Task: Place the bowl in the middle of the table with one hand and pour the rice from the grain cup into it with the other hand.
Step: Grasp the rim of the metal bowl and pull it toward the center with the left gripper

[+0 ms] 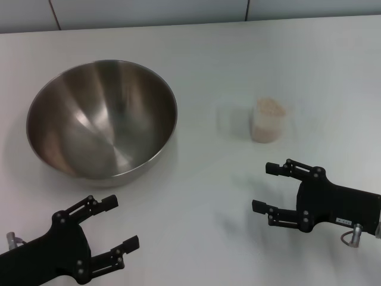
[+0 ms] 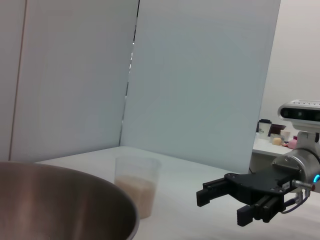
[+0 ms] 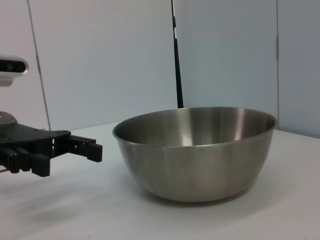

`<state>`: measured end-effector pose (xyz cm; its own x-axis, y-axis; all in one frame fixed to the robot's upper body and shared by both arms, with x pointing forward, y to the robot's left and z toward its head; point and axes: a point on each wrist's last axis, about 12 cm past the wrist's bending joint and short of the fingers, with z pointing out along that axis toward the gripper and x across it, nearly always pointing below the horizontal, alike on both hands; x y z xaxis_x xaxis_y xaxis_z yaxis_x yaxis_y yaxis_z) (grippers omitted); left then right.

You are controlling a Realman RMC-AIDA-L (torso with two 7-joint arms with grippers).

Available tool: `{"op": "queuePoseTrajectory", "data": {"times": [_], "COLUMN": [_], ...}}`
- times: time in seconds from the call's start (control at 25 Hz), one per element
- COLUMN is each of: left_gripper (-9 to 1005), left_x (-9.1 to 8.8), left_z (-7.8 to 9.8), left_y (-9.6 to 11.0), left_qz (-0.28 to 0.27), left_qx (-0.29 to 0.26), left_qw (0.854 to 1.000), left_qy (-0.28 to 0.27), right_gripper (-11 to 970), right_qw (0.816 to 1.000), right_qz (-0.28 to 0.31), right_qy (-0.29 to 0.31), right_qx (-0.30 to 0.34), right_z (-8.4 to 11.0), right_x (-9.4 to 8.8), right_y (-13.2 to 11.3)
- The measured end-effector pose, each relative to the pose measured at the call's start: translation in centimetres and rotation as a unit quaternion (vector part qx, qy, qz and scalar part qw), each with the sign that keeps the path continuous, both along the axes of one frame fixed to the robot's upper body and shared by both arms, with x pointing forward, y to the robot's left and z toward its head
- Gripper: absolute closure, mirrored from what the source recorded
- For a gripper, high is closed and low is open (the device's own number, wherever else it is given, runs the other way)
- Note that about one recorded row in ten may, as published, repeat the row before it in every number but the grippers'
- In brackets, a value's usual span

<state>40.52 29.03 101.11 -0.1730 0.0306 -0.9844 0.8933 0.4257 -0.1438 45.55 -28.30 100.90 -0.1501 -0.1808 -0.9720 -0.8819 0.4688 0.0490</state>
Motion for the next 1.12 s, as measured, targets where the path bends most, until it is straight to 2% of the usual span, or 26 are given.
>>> {"op": "queuePoseTrajectory", "data": {"times": [0.44, 0.68, 0.84, 0.92, 1.08, 1.12], "left_gripper": [182, 185, 188, 189, 191, 192], "left_x": [-0.3, -0.4, 1.0, 2.0, 3.9, 4.6], "left_z": [0.1, 1.2, 2.3, 2.7, 3.4, 3.6], "left_y": [-0.2, -0.6, 0.1, 0.7, 2.0, 2.5], "left_qz": [-0.002, -0.015, 0.038, 0.084, 0.179, 0.212], "left_qx": [-0.012, -0.054, -0.078, -0.092, -0.110, -0.116], "left_qw": [1.000, 0.998, 0.994, 0.989, 0.971, 0.963], "left_qy": [0.000, -0.033, -0.070, -0.085, -0.112, -0.119], "right_gripper": [142, 143, 143, 143, 142, 142], "right_qw": [1.000, 1.000, 1.000, 1.000, 1.000, 1.000], "right_qz": [-0.007, -0.008, -0.009, -0.011, -0.014, -0.014], "right_qy": [0.001, 0.002, 0.003, 0.004, 0.002, 0.002], "right_qx": [0.000, 0.000, 0.000, 0.001, 0.003, 0.003], "right_z": [-0.1, -0.1, -0.2, -0.2, -0.2, -0.2], "right_x": [-0.1, -0.2, -0.3, -0.4, -0.5, -0.5], "right_y": [-0.2, -0.2, -0.2, -0.3, -0.3, -0.3]}}
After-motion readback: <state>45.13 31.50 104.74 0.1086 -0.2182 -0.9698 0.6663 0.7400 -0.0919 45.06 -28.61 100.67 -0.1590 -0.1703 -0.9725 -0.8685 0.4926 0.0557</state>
